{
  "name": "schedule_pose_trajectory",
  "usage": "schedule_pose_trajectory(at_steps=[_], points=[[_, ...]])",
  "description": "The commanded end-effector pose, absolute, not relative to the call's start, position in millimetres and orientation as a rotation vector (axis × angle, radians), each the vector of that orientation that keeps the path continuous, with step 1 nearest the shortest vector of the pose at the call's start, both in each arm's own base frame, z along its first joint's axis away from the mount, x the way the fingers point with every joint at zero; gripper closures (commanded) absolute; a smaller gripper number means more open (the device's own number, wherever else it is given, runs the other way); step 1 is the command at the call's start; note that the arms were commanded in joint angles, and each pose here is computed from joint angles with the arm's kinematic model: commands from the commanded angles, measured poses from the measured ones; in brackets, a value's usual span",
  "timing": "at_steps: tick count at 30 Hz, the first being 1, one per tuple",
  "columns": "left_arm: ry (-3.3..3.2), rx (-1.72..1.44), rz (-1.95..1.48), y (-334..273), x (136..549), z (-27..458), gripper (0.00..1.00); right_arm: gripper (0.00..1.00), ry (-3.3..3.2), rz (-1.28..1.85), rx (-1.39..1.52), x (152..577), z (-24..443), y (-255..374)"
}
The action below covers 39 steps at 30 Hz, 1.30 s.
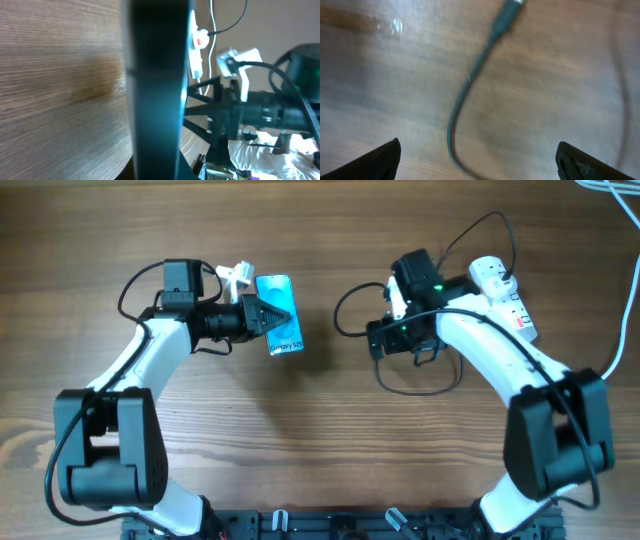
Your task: Plug charger to phone and switch on socket
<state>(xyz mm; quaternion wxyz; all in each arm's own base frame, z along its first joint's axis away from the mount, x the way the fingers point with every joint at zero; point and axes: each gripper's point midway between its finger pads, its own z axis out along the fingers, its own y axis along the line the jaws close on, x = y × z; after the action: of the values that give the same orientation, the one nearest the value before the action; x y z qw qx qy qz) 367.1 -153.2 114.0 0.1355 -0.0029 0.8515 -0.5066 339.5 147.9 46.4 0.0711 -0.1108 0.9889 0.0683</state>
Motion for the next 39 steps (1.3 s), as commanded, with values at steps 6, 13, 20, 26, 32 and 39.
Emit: schedule_pose_trajectory(at_steps=[6,13,20,26,32,39], points=[[2.447,0.02,-1.54,-155.8,361.9,115.7,0.96,0.0,3.004,-0.097,-0.281,352.9,-29.1,153.4],[2.459,0.007,-1.545,-155.5,360.0,114.6,0.96,0.12,3.311,-0.229,-0.323,271.6,-48.1,122.0],[2.468,-0.002,-1.544,-155.1,358.9,113.5,0.96,0.48,3.457,-0.438,-0.313,216.3,-55.7,87.1],[2.479,-0.01,-1.528,-154.1,359.2,111.4,0.96,0.3,3.394,-0.151,-0.423,237.8,-63.3,118.6],[2.48,-0.011,-1.525,-153.9,359.4,111.1,0.96,0.13,3.124,0.075,-0.434,305.7,-65.9,159.7],[2.489,-0.025,-1.503,-152.0,361.0,109.0,0.96,0.01,2.997,0.54,-0.719,303.5,-55.5,212.3]])
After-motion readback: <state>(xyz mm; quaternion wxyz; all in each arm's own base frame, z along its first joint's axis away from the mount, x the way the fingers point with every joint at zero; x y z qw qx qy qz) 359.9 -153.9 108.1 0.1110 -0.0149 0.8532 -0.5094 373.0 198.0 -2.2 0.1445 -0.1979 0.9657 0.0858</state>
